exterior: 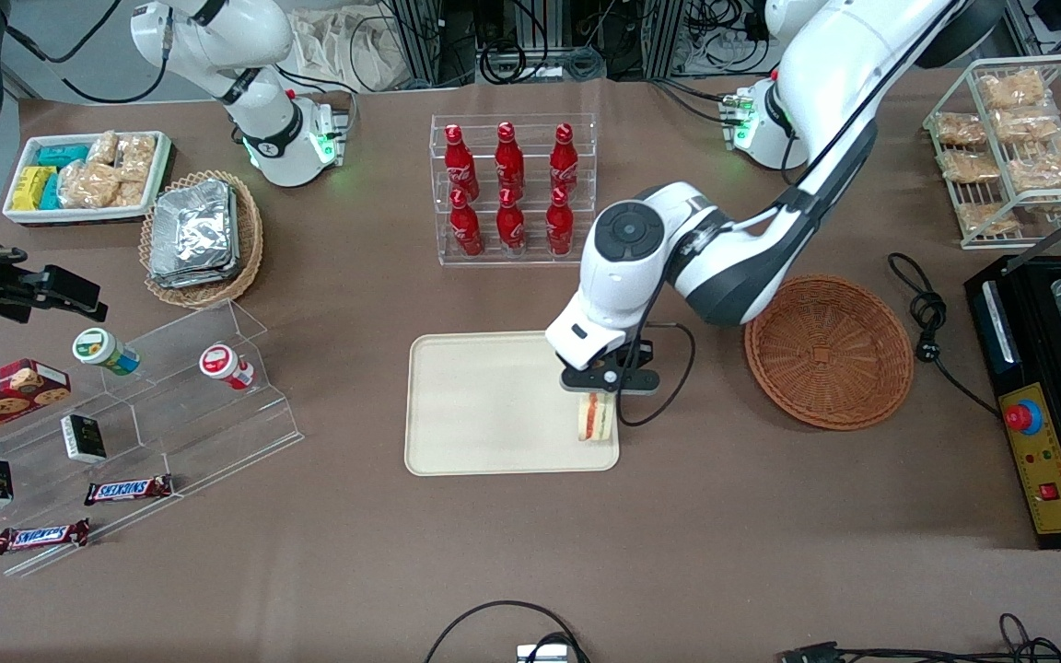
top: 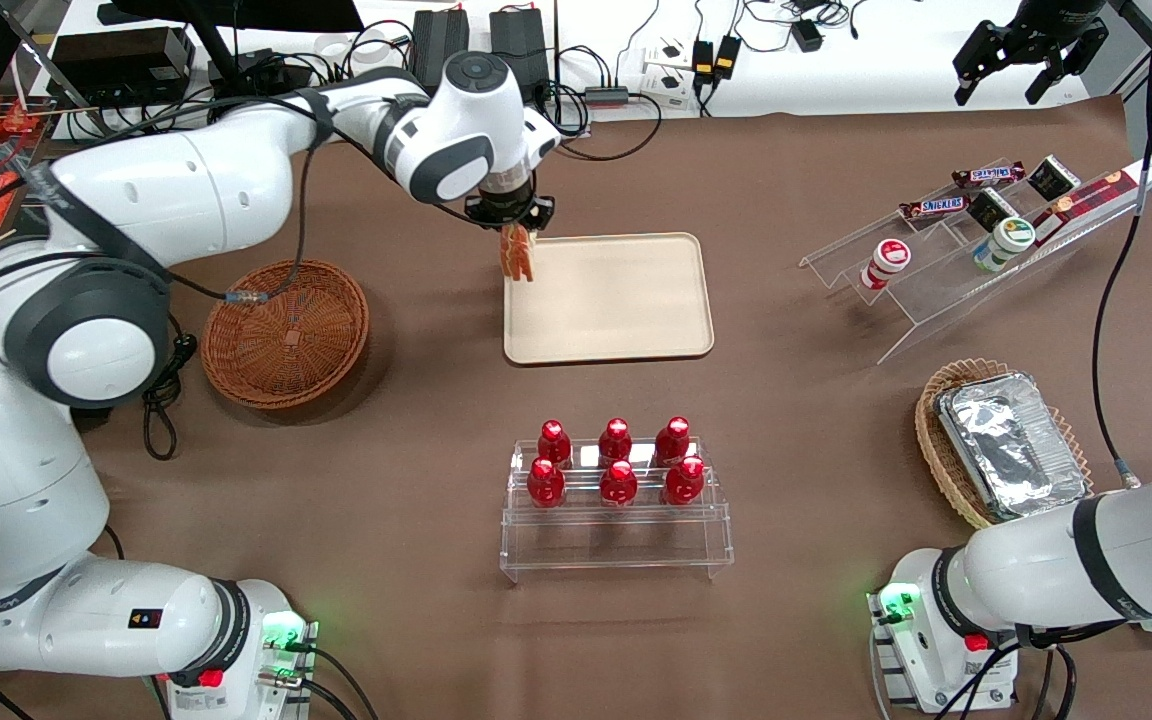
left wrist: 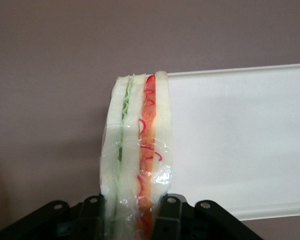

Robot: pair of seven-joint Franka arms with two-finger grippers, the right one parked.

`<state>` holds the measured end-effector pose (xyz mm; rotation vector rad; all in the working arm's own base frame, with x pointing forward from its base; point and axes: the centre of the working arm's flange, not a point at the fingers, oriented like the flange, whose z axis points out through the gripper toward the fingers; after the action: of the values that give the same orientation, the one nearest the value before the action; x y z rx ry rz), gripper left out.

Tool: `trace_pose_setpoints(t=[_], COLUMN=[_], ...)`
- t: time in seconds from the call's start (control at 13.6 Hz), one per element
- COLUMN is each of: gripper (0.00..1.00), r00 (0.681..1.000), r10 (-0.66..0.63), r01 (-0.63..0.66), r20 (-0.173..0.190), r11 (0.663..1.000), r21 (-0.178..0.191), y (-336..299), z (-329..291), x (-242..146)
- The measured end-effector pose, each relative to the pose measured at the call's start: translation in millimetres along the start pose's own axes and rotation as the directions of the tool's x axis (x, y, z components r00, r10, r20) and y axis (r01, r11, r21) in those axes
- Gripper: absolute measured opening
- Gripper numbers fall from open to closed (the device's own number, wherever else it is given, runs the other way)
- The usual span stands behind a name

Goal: Place sandwich from basket to tray
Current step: 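Carry the sandwich with the left gripper over the cream tray, then lower the sandwich onto the tray and open the left gripper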

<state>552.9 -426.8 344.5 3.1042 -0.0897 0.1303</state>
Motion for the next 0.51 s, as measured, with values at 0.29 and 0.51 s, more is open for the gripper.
trace_pose_setpoints(t=[0.29,0.51], gripper=[0.34,0.34], r00=[0.997,0.994], r10=[0.003,0.012], r01=[-0.003,-0.010], r20=[0.075,0.107], r11=[1.000,1.000], r21=[-0.002,-0.019], y=[0.9,12.6], z=[54.4,80.2], x=[-3.6,-13.5])
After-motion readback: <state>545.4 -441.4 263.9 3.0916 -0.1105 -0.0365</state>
